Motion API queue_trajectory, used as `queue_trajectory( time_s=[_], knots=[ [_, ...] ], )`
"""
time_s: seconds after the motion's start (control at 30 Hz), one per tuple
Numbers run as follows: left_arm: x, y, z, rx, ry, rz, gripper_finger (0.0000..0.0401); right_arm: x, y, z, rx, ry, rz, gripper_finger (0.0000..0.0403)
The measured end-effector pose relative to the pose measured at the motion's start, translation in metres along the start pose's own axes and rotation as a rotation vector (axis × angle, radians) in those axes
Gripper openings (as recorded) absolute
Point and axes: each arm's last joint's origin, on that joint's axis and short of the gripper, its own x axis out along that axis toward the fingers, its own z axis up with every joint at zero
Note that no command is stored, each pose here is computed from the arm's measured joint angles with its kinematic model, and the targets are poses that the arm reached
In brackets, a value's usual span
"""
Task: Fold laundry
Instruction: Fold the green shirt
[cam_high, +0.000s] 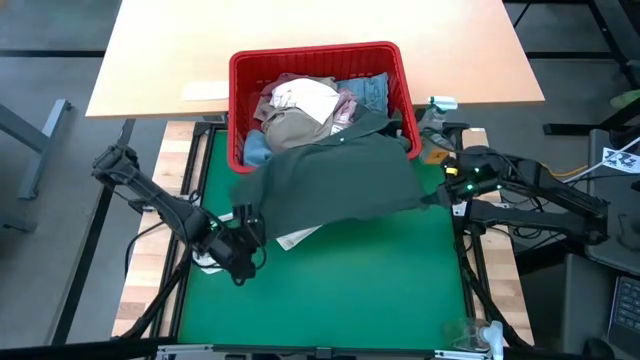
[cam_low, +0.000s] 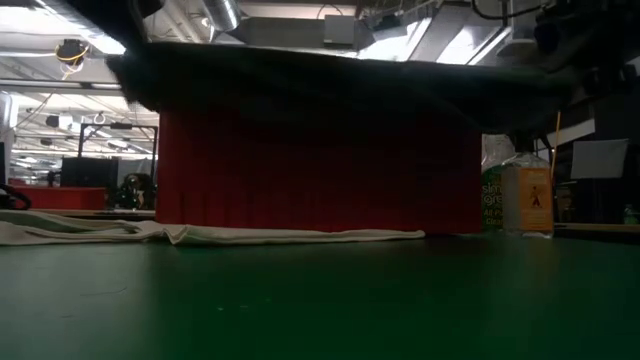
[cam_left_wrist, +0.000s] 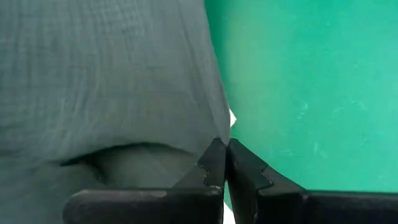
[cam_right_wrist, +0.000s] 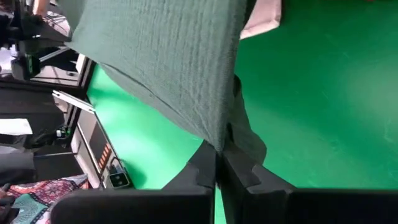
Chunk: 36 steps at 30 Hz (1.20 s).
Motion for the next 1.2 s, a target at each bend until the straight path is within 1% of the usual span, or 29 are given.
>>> queue_trajectory(
  time_s=[0.17, 0.37, 0.53, 0.67, 0.77, 0.93, 1.07, 1.2],
  knots=[
    [0.009, -0.017, -0.003, -0.039, 0.006, -0.013, 0.0, 0.001, -0.001, -0.002, 0.01, 0.04, 0.005, 0.0005],
    [0.013, -0.03, -0.003, -0.074, -0.011, -0.045, 0.0, 0.001, 0.0, -0.004, 0.017, 0.066, 0.004, 0.0005],
    [0.011, -0.034, -0.005, -0.068, -0.011, -0.069, 0.0, 0.006, 0.01, -0.008, 0.004, 0.121, 0.061, 0.0005],
    [0.01, -0.036, -0.006, -0.081, 0.015, -0.104, 0.0, 0.009, 0.021, -0.015, -0.025, 0.113, 0.084, 0.0005],
    [0.008, -0.039, -0.008, -0.103, 0.032, -0.13, 0.0, 0.015, 0.027, -0.023, -0.037, 0.142, 0.062, 0.0005],
    [0.005, -0.044, -0.011, -0.127, 0.045, -0.167, 0.0, 0.032, 0.039, -0.04, -0.055, 0.22, -0.013, 0.0005],
    [0.002, -0.049, -0.012, -0.156, 0.031, -0.197, 0.0, 0.043, 0.046, -0.057, -0.057, 0.296, -0.07, 0.0005],
    [0.001, -0.056, -0.01, -0.168, -0.002, -0.239, 0.0, 0.048, 0.051, -0.074, -0.045, 0.372, -0.105, 0.0005]
  ],
)
